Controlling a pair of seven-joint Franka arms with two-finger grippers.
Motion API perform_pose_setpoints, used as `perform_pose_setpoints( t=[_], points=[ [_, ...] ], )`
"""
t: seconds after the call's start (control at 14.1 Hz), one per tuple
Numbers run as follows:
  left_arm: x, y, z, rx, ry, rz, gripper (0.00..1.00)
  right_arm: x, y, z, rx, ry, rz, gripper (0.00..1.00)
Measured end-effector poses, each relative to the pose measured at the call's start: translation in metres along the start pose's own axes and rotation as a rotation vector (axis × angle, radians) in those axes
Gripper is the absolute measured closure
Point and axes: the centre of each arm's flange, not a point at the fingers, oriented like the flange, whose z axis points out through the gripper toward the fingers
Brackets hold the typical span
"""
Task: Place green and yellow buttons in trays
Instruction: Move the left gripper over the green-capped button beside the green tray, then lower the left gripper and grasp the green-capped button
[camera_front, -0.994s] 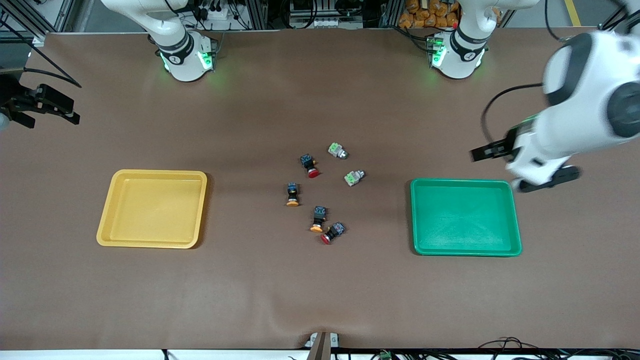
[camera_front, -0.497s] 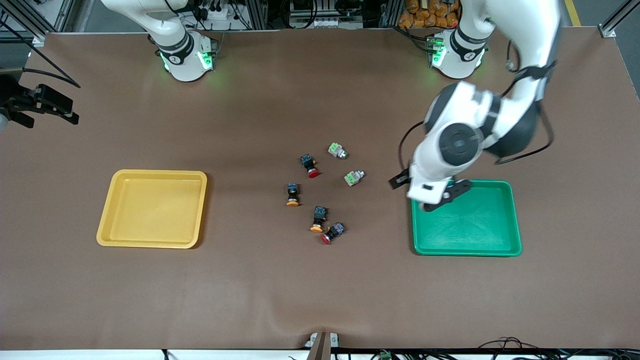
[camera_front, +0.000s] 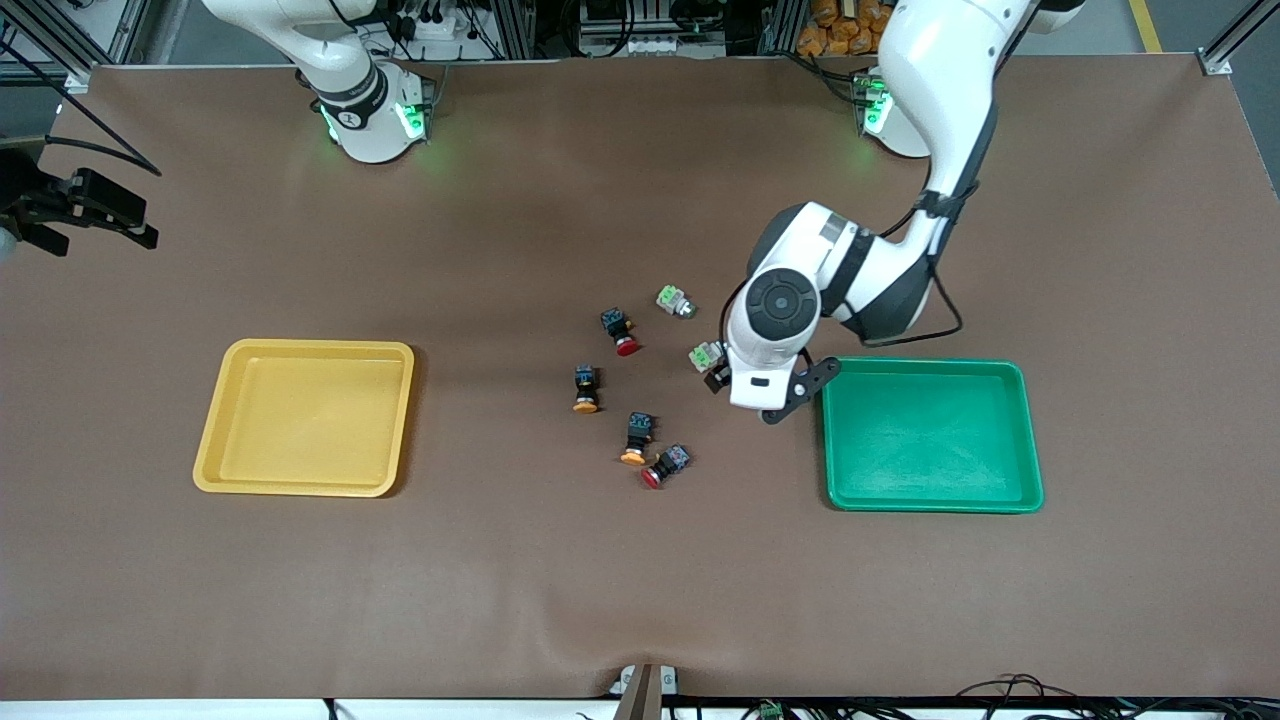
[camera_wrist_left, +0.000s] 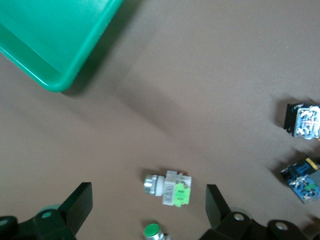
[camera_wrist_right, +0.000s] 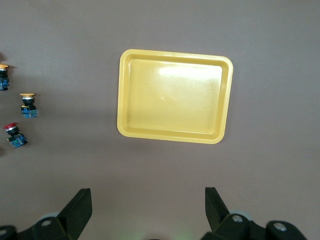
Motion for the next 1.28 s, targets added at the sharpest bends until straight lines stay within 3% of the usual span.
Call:
perform_pose_setpoints(
  t=[0.57,0.85,1.28],
  points=[
    [-0.041,0.021,0.080,-0.013,0.014,-0.092,0.00,0.000,-0.001,0.000,0.001,-0.004,-0.001,0.00],
    [-0.041,0.012,0.097,0.032,0.062,-0.055,0.00,0.000,0.000,0.000,0.001,-0.005,-0.001,0.00],
    [-0.045,0.008,0.105,0.043,0.067,-0.035,0.00,0.000,0.000,0.000,0.001,-0.005,0.000,0.00]
  ],
)
